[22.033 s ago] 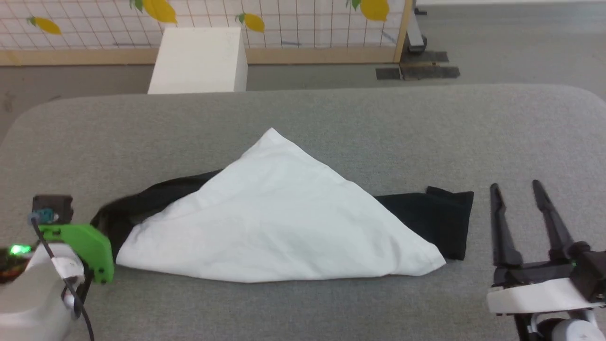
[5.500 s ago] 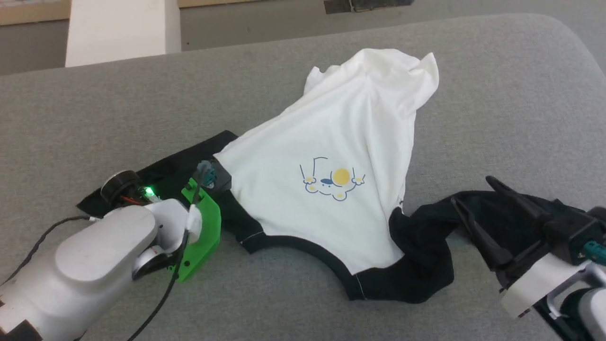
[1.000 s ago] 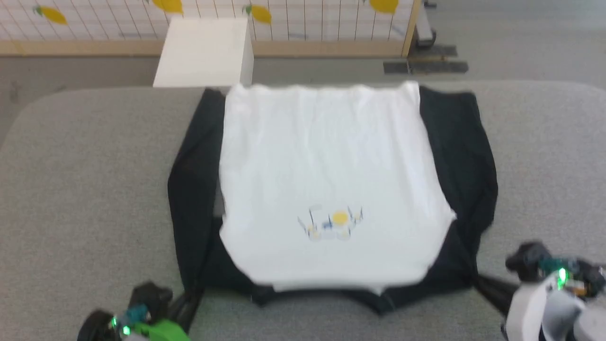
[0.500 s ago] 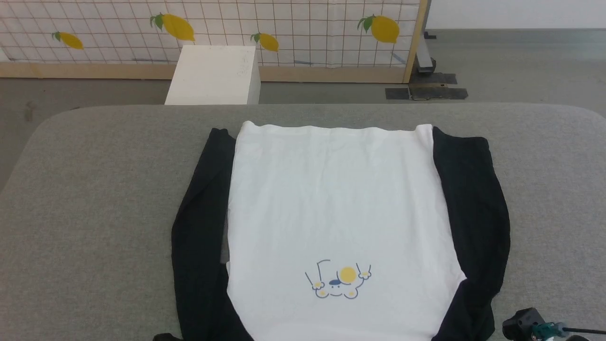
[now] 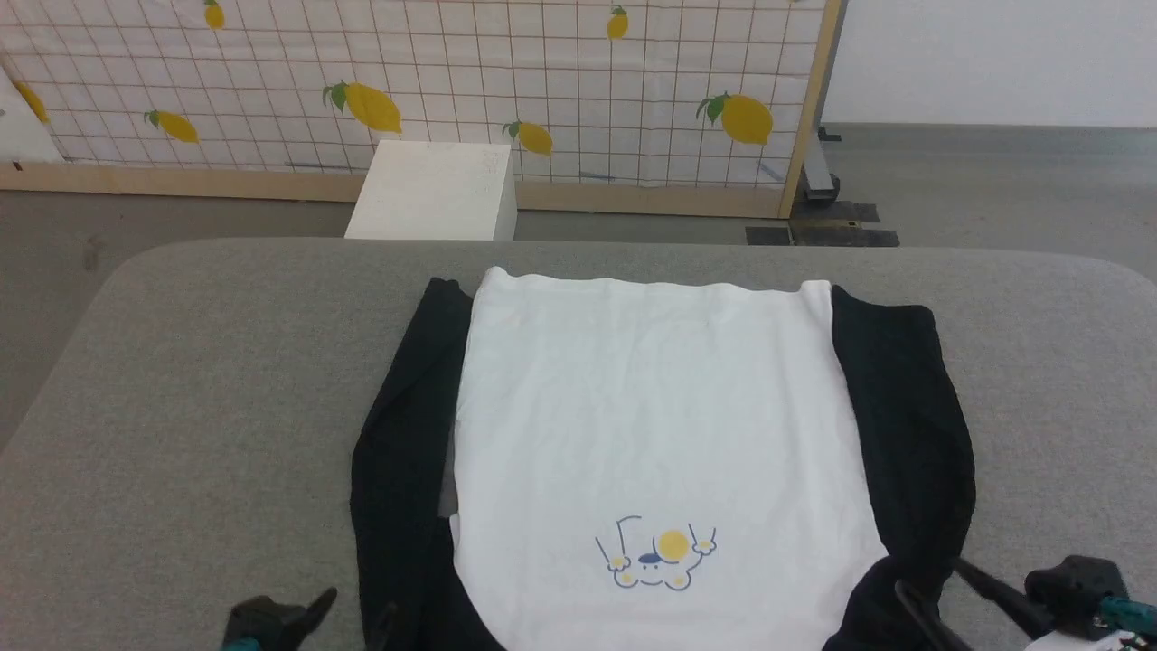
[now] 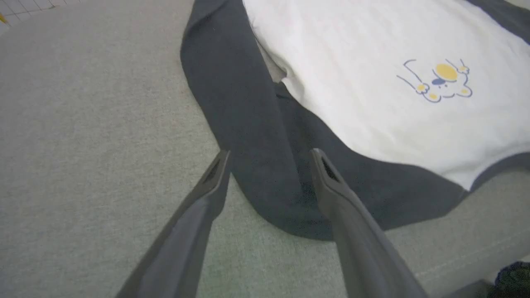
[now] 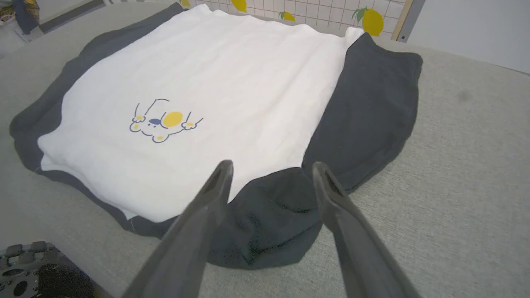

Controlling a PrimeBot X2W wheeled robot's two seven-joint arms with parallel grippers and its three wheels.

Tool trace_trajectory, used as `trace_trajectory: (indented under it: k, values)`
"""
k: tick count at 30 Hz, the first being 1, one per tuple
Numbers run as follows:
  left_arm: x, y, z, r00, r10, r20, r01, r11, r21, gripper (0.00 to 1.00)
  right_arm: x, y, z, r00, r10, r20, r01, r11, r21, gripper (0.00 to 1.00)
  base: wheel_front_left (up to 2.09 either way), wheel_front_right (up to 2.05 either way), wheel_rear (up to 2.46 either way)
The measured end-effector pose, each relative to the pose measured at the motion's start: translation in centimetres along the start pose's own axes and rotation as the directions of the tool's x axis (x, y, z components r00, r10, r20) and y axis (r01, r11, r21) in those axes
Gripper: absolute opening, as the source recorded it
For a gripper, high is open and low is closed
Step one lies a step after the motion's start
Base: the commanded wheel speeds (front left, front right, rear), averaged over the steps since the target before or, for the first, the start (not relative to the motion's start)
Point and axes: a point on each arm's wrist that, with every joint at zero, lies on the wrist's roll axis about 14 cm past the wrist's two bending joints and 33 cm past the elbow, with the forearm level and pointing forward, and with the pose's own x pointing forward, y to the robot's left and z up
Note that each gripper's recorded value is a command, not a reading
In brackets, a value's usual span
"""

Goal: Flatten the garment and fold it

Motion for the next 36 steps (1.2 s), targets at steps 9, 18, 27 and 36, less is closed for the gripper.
trace_trajectory:
  k: [9, 18, 27, 36]
  values:
    - [-0.5, 3.9, 8.8, 0.967, 0.092, 0.24, -0.122, 0.986, 0.114, 1.0, -1.2, -1.3, 9.1, 0.926, -0.123, 0.357, 0.135, 0.991, -0.008, 1.0, 0.0, 0.0, 0.0]
    - [4.1, 5.9, 20.1, 0.867, 0.104, 0.488, -0.221, 0.957, 0.189, 1.0, -1.9, -1.9, 14.8, 0.733, -0.232, 0.639, 0.225, 0.97, 0.095, 1.0, 0.0, 0.0, 0.0]
    - [12.3, 9.6, 26.2, 0.885, 0.154, 0.439, -0.276, 0.933, 0.229, 1.0, -1.0, -4.3, 16.2, 0.662, -0.322, 0.677, 0.314, 0.939, 0.14, 1.0, 0.0, 0.0, 0.0]
    - [23.2, 9.7, 22.7, 0.988, 0.134, 0.076, -0.147, 0.97, 0.192, 1.0, 2.1, -6.0, 15.1, 0.687, -0.349, 0.638, 0.345, 0.929, 0.137, 1.0, 0.0, 0.0, 0.0]
